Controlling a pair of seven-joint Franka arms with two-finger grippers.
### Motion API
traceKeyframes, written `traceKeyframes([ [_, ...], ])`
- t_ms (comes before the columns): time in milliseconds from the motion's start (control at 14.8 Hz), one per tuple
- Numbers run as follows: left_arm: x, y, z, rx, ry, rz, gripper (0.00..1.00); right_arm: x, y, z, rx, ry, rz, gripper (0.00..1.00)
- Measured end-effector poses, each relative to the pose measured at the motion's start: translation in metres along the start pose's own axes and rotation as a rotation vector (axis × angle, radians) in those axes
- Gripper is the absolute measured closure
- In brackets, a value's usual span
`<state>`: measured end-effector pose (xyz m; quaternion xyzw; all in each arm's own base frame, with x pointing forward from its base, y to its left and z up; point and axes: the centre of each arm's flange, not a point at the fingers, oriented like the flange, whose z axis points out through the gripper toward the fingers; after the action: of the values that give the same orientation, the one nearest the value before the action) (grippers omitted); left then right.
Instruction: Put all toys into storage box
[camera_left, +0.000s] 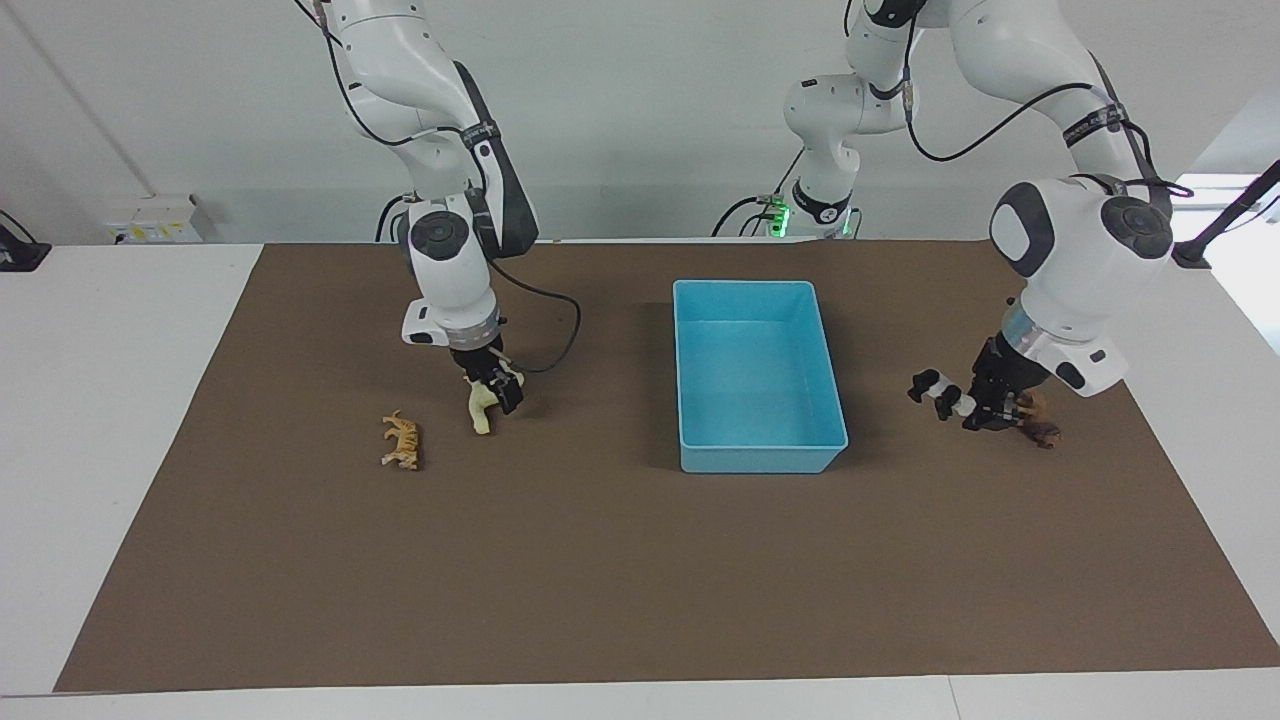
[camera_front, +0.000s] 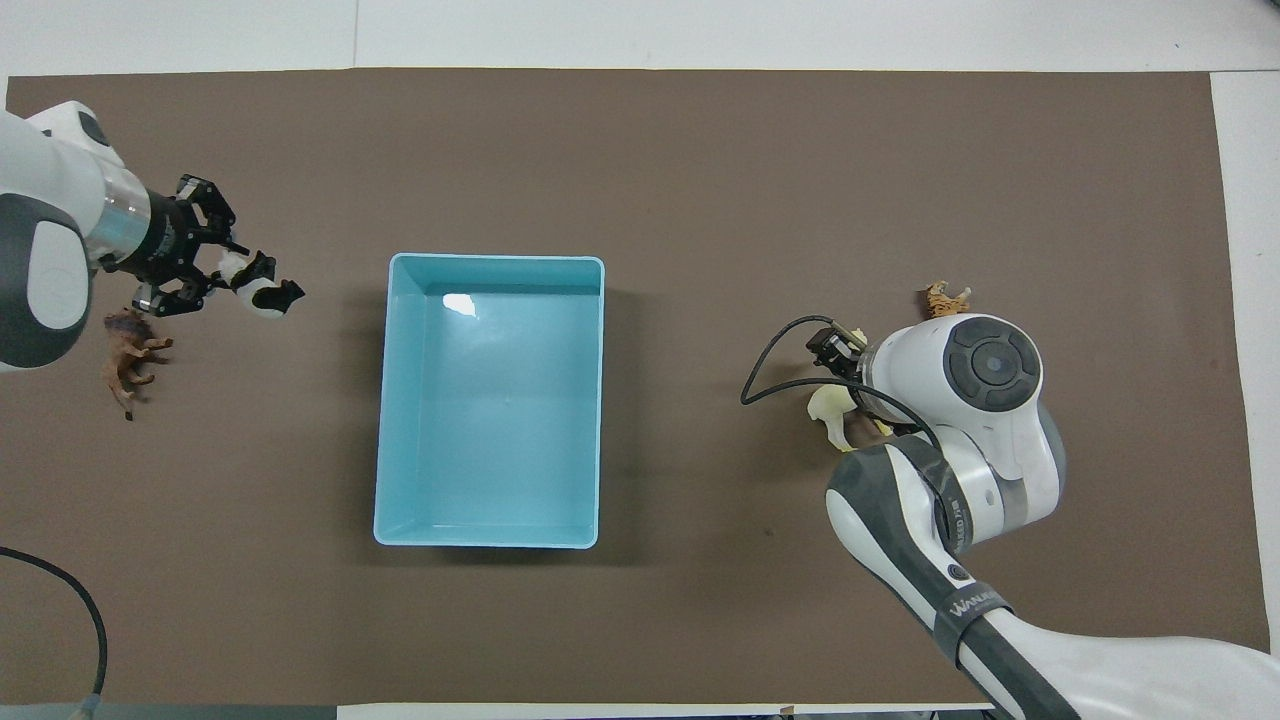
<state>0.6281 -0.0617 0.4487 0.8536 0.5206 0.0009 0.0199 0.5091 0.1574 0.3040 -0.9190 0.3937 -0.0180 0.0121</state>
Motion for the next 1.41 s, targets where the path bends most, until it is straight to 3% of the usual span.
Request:
traceKeyframes([
  [269,-0.143,0.03,0.021,0.048,-0.018,0.107,0.63,-0.009,-0.005,-0.001,-0.002,-0.002,0.009,0.03],
  [337,-0.161,0.026,0.032,0.07,-0.022,0.127,0.63,-0.009,-0.005,-0.001,-0.005,-0.003,0.01,0.03],
  [472,-0.17,0.019,0.039,0.088,-0.023,0.141,0.44,-0.011,-0.007,-0.003,-0.02,-0.01,0.009,0.03],
  [674,-0.151,0.014,0.018,0.058,-0.012,0.17,0.08,-0.007,-0.009,-0.007,-0.005,-0.036,0.071,0.09],
  [741,-0.14,0.011,0.008,0.044,0.003,0.194,0.0,-0.006,-0.008,-0.006,0.003,-0.048,0.091,0.17],
  [1010,-0.066,-0.005,-0.023,-0.003,0.077,0.261,0.0,-0.005,-0.005,0.0,0.049,-0.087,0.161,0.18],
  [1212,-0.029,-0.018,-0.046,-0.049,0.109,0.221,0.0,-0.007,0.0,0.007,0.064,-0.084,0.174,0.45],
  [1415,0.035,-0.043,-0.048,-0.063,0.155,0.363,0.0,-0.004,0.002,0.007,0.067,-0.086,0.185,0.5],
])
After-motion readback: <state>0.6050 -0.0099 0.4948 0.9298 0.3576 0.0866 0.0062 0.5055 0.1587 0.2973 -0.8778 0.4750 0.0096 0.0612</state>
